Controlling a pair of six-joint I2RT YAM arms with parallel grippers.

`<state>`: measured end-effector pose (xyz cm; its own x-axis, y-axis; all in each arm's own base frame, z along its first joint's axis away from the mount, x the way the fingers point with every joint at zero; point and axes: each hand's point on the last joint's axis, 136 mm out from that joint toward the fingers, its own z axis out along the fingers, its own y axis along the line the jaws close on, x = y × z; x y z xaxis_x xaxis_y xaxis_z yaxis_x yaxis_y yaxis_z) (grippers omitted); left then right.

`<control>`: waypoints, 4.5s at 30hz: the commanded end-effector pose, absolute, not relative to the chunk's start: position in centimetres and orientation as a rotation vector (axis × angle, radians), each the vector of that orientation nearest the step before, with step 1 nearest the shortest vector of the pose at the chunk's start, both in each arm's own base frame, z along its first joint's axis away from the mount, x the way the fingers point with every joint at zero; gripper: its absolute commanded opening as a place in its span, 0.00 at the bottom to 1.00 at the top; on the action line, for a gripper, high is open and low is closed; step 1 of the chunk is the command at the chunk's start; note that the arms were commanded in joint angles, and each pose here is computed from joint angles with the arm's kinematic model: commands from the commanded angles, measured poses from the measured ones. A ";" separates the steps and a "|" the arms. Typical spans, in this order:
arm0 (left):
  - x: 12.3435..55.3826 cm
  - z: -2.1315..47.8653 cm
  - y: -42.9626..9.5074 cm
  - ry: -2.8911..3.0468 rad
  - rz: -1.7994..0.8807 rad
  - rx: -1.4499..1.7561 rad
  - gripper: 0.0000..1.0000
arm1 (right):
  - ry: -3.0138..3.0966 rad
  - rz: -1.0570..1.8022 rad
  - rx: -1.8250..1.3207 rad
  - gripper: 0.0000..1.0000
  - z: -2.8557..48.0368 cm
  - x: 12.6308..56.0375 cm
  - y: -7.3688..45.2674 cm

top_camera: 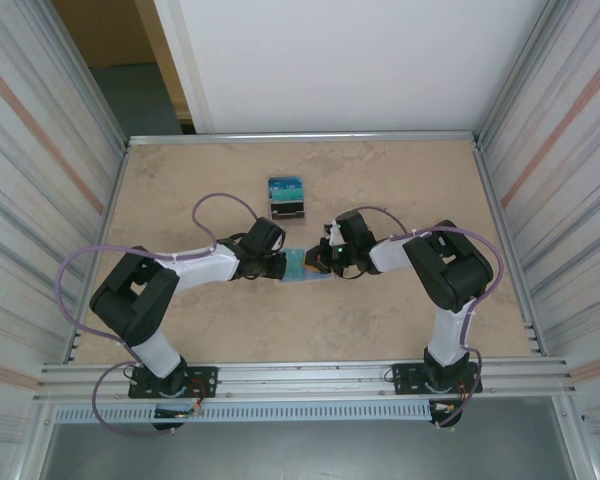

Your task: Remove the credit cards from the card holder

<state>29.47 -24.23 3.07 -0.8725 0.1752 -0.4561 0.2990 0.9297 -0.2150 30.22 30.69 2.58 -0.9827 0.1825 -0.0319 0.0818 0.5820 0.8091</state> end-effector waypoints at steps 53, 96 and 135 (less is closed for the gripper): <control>30.4 3.7 -29.5 2.609 -0.377 0.613 0.17 | 2.751 1.053 0.212 0.00 4.5 31.1 25.3; 28.6 2.9 -27.3 2.665 -0.347 0.558 0.15 | 2.724 1.074 0.152 0.01 5.3 30.4 25.5; 28.0 25.9 -25.3 2.007 -0.943 0.687 0.82 | 2.057 1.134 -0.667 0.00 23.7 24.8 27.3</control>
